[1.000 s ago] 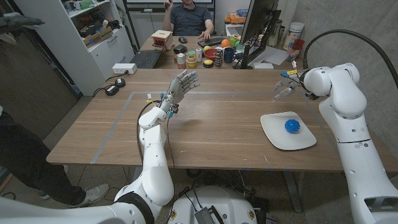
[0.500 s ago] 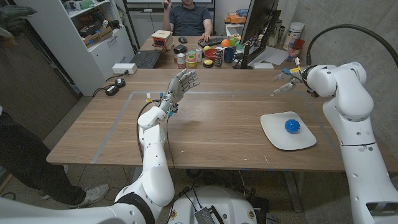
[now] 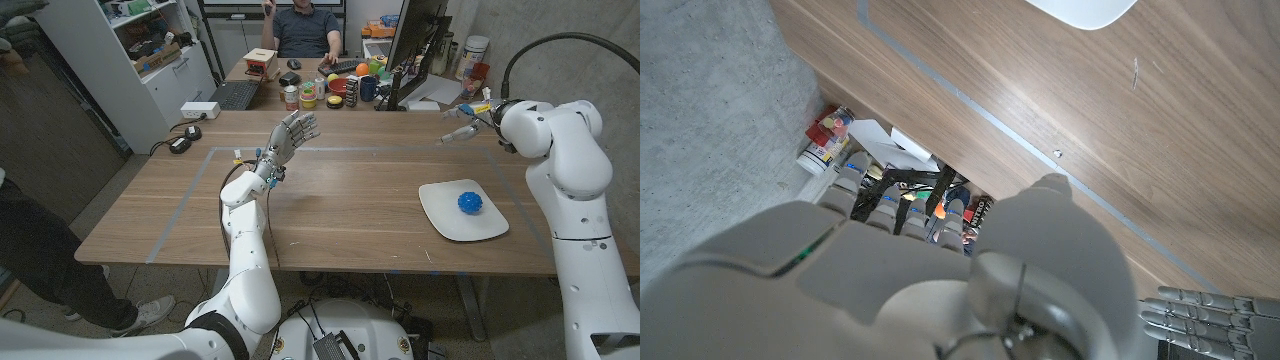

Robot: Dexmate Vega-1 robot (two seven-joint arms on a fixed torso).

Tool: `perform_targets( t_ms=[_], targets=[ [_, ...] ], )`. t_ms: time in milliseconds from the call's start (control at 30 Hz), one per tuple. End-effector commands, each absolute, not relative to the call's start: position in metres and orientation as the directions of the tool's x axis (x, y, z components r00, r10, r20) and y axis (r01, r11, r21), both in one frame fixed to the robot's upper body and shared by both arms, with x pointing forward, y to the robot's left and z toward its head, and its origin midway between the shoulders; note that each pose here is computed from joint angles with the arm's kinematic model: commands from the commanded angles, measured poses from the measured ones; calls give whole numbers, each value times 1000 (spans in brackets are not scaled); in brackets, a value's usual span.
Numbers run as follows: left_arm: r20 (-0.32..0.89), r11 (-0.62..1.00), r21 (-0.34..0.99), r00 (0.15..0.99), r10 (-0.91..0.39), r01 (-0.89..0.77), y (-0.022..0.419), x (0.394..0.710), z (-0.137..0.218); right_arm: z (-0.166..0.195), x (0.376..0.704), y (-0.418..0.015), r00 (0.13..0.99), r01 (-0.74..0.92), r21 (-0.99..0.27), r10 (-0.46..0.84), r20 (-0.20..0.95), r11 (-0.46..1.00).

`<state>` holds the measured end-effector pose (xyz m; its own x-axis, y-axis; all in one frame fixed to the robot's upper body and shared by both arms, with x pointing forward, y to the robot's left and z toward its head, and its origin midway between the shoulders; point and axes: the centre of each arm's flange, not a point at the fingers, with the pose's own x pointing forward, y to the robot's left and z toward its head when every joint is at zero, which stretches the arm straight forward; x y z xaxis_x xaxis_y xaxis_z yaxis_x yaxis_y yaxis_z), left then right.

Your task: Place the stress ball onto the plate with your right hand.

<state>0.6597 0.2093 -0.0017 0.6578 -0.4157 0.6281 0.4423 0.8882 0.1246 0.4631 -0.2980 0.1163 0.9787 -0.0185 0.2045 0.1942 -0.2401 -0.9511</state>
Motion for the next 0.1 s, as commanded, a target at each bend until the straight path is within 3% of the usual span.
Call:
perform_targets(
  t_ms=[33, 100],
  targets=[
    [636, 888, 123, 652, -414, 443, 212, 659, 1, 124, 454, -297, 960, 270, -934, -14, 281, -234],
    [637, 888, 121, 651, -413, 444, 213, 659, 1, 125, 453, -297, 957, 277, -932, -15, 288, -235]
  ],
)
